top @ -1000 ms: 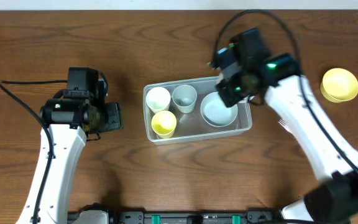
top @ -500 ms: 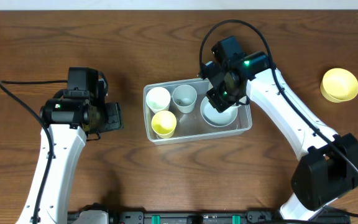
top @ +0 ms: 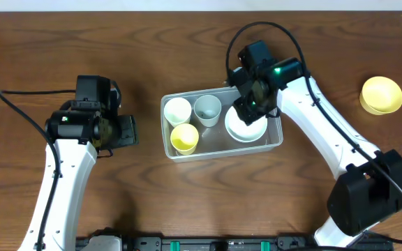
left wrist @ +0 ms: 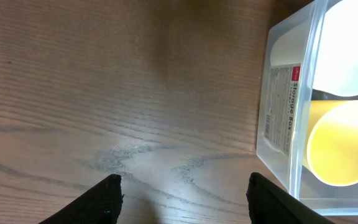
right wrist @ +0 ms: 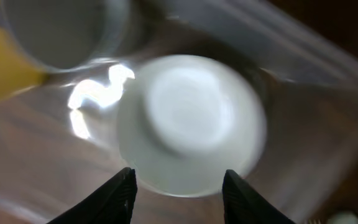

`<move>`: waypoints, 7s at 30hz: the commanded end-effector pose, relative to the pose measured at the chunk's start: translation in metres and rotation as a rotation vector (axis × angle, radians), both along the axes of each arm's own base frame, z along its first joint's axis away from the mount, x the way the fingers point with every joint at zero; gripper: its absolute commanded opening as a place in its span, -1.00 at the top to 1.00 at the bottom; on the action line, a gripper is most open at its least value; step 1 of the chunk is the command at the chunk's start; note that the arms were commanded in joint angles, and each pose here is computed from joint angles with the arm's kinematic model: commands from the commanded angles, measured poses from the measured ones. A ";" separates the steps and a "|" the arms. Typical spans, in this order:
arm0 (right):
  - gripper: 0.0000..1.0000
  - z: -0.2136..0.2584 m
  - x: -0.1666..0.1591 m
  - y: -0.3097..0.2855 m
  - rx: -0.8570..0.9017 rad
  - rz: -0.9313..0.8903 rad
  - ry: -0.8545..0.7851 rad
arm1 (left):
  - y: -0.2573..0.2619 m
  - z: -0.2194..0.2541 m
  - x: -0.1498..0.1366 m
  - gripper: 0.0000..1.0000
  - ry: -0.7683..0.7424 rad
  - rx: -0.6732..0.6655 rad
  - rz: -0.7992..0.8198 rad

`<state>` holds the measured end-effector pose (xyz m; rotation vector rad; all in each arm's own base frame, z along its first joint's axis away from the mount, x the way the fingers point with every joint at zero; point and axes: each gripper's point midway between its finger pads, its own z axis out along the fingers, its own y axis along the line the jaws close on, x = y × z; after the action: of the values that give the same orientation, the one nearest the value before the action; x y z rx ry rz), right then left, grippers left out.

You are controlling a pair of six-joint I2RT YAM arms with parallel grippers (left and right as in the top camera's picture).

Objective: Pack container
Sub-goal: 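Stack the white bowl onto the grey bowl in the box, then move the right gripper to the yellow bowl and grasp it, then stack the yellow bowl onto the white bowl in the box, then move the right gripper down toward the spoon and fork, then close the right gripper on the white fork and lift it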

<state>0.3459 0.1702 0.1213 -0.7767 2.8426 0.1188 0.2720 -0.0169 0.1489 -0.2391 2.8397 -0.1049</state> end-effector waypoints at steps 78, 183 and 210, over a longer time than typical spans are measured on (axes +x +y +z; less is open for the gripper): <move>0.99 0.090 0.092 -0.231 0.144 -0.634 -0.304 | 0.001 0.000 0.000 -0.30 -0.006 -0.002 0.002; -0.64 -0.110 -0.052 -0.215 0.018 -0.641 -0.035 | 0.001 0.000 0.000 -0.31 -0.005 -0.002 0.002; 0.10 -0.149 -0.066 -0.212 0.004 -0.653 0.098 | 0.001 0.000 -0.002 -0.31 0.002 -0.002 0.002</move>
<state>0.2991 -0.0515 -0.0063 0.1697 2.9348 -0.0132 0.2719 -0.0170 0.1489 -0.2390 2.8401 -0.1054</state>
